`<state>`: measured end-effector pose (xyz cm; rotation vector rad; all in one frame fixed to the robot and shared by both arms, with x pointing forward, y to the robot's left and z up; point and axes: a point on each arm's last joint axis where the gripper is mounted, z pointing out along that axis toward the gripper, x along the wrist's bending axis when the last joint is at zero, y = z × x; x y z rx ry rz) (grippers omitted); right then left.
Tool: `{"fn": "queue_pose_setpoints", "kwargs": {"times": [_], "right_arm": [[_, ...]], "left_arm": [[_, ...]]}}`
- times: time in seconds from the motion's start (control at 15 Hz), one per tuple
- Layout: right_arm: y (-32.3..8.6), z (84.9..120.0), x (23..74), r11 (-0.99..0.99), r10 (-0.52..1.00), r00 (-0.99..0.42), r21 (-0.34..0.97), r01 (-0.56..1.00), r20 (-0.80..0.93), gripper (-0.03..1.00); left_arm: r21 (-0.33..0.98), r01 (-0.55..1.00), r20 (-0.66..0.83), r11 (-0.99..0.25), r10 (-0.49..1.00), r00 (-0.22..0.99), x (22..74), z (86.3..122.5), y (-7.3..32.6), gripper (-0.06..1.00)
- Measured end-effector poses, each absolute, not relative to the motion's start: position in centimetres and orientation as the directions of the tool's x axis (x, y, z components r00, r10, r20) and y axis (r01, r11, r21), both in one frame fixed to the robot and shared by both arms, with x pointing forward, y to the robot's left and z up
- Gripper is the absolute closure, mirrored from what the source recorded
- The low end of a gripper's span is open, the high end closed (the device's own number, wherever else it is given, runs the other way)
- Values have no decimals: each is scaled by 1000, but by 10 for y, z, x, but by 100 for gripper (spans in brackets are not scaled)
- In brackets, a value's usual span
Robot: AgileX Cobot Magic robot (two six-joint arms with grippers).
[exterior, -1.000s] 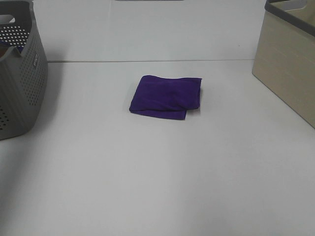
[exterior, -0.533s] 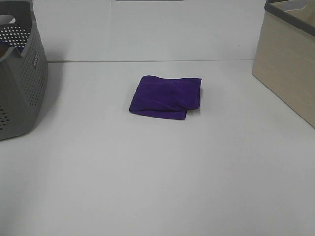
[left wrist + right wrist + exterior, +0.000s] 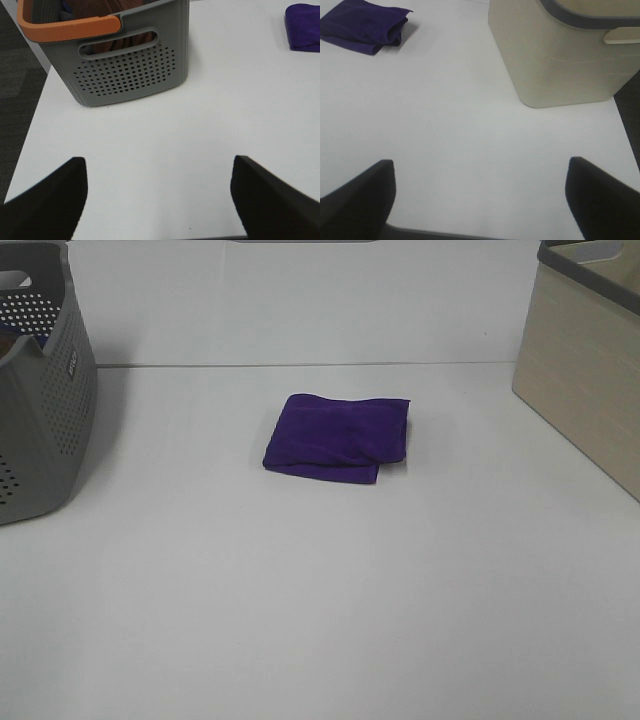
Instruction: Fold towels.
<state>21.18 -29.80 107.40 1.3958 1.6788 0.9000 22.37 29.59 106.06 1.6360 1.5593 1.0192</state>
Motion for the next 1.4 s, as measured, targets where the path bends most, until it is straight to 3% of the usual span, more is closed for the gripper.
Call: {"fn": "queue_pose_setpoints", "kwargs": {"times": [0.33, 1.4], "right_arm": [[-293, 1053, 232, 101, 991, -128, 888, 448, -48, 7], [-293, 1053, 232, 99, 991, -129, 891, 442, -47, 7]], "left_arm": [[900, 434, 19, -35, 999, 41, 233, 1055, 289, 22], [903, 426, 26, -59, 996, 84, 233, 1056, 289, 22]]}}
